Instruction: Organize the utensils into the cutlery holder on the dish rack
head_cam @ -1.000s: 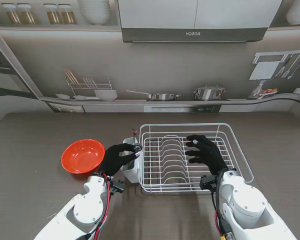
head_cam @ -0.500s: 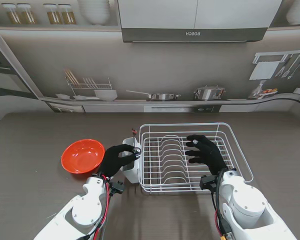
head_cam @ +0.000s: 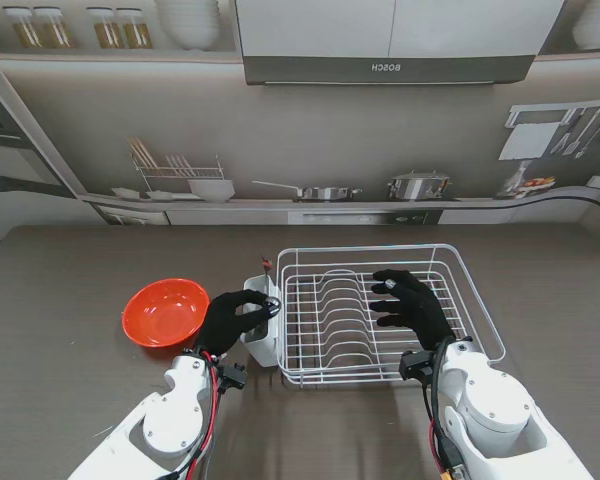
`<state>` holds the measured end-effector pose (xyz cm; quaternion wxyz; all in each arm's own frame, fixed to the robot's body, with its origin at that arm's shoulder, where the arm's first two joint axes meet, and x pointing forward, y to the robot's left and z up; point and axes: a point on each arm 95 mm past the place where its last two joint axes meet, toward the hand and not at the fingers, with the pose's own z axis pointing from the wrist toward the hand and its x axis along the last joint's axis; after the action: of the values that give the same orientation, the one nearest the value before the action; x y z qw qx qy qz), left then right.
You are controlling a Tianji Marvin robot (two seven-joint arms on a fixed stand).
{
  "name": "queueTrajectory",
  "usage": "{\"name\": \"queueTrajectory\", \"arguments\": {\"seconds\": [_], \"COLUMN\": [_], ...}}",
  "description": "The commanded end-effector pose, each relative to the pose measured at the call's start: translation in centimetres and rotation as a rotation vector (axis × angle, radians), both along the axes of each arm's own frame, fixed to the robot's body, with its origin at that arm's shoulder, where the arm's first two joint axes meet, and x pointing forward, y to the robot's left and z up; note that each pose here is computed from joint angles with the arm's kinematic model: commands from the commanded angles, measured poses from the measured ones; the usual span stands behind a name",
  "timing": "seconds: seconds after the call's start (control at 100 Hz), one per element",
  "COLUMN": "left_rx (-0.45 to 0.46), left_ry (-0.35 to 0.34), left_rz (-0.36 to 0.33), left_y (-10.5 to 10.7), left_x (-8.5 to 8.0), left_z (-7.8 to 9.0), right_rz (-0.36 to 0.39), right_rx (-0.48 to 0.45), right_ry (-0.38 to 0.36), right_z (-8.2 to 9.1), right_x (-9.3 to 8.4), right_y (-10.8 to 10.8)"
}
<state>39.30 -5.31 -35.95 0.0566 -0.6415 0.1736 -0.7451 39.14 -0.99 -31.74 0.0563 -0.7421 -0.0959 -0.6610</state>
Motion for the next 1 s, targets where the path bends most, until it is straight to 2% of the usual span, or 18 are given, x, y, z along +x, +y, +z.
{"name": "queueTrajectory", "arguments": {"seconds": [0.0,0.22,0.57,0.99], "left_rx": [0.018,0.030,0.000,-0.020], "left_ry": [0.032,0.021,0.021,-0.053], "left_rz": [-0.002,-0.001,-0.009,-0.036], "left_y": [0.4,0.8,0.7,1.5], "left_x": [-0.5,-0.5,-0.2,0.1], "left_z": [-0.9,-0.7,-0.6,1.1], "right_rz": [0.016,0.017,0.016,0.016], "right_rx": [0.010,0.011,0.011,0.013], "right_ry": [0.000,0.000,0.002,0.002], "right_z": [0.0,0.0,0.0,0.0], "right_x": [-0.2,-0.2,-0.2,-0.1], "right_y": [0.4,0.4,0.4,0.4]}}
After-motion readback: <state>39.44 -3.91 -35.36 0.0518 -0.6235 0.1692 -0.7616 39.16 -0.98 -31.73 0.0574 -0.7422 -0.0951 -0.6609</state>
